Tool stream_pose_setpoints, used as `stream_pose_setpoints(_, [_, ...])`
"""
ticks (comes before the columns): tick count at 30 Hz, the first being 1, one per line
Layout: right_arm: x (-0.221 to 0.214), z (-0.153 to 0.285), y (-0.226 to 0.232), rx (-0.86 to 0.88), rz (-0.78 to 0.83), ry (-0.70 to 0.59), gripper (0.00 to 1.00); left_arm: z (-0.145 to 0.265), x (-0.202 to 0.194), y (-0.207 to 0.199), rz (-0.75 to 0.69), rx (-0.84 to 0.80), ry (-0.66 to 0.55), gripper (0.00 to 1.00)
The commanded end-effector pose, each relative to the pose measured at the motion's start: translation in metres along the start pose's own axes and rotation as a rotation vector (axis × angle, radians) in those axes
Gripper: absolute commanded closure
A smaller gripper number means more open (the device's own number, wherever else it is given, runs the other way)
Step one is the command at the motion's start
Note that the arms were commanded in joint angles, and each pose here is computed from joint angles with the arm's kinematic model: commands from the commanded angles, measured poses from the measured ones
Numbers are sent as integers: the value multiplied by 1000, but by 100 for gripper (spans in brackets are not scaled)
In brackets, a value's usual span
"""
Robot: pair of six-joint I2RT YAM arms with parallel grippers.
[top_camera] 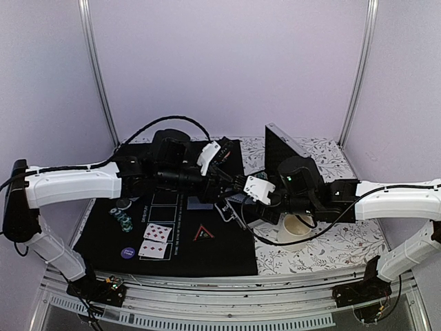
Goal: Distribute texas hold em gaming equipment
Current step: Pick up the poker card from the face-down deck piles.
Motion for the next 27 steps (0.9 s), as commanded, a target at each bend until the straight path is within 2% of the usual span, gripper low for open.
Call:
stream_pose_setpoints(1, [13, 5, -2, -3, -8, -45, 57, 15, 6, 11, -22, 139, 25, 56])
stream_pose_setpoints(9, [14, 5, -3, -9, -4, -46, 57, 25, 6, 8, -31, 145, 24, 59])
stream_pose_setpoints(15, [15, 5, -4, -11, -1, -47, 57, 25, 6, -1, -29, 64, 19, 52])
stream_pose_setpoints(22, [14, 5, -4, -12, -1, -43, 58, 37, 14, -11, -45, 12, -36, 51])
stream_pose_setpoints(24, [14, 5, -3, -11, 0, -42, 58, 41, 15, -13, -49, 2, -52, 51])
stream_pose_setpoints(27, [14, 4, -3, -10, 0, -42, 57, 42, 13, -14, -43, -4, -47, 57])
Point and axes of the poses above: each gripper's point midway between its finger pads, its own z axis back along the fingers, its own y axis along the line the jaws close on, x = y × z, the point moved 6 cm from there along z, back along the fingers, and after that the axes turned 7 degrees about -z, right-handed, at the moved point
